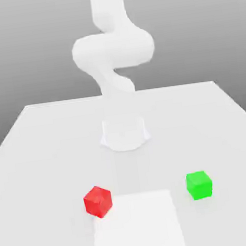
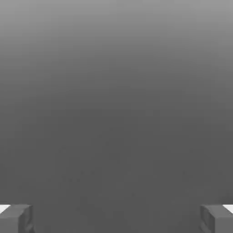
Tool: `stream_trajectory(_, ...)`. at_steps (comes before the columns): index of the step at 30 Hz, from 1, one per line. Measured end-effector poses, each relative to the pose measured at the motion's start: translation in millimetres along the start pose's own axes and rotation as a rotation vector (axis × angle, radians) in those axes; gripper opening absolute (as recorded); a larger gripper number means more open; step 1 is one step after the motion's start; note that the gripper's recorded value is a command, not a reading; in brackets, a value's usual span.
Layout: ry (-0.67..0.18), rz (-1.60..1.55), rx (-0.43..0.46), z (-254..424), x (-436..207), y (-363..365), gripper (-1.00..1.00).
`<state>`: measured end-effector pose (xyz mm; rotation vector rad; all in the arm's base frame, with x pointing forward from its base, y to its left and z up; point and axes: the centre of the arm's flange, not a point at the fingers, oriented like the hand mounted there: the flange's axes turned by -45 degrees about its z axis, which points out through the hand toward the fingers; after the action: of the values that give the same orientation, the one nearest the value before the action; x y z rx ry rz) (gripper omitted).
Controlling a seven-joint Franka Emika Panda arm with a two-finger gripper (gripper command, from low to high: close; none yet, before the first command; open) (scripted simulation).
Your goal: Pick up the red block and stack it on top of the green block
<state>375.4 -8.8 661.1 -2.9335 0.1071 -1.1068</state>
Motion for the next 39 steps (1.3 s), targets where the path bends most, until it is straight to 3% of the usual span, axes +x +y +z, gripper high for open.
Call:
stream_trajectory(9, -0.328, 0.230, -0.102, 202, -108, 50, 0.00)
stream_trajectory(18, -0.671, 0.495, -0.215, 320, -307, 94, 0.00)
stream_trajectory(24, -0.694, 0.513, -0.223, 361, -354, 96, 0.00)
stream_trajectory(25, -0.694, 0.513, -0.223, 366, -359, 97, -1.00)
stream_trajectory(32, -0.694, 0.513, -0.223, 366, -359, 96, -1.00)
stream_trajectory(39, -0.694, 0.513, -0.223, 324, -323, 95, -1.00)
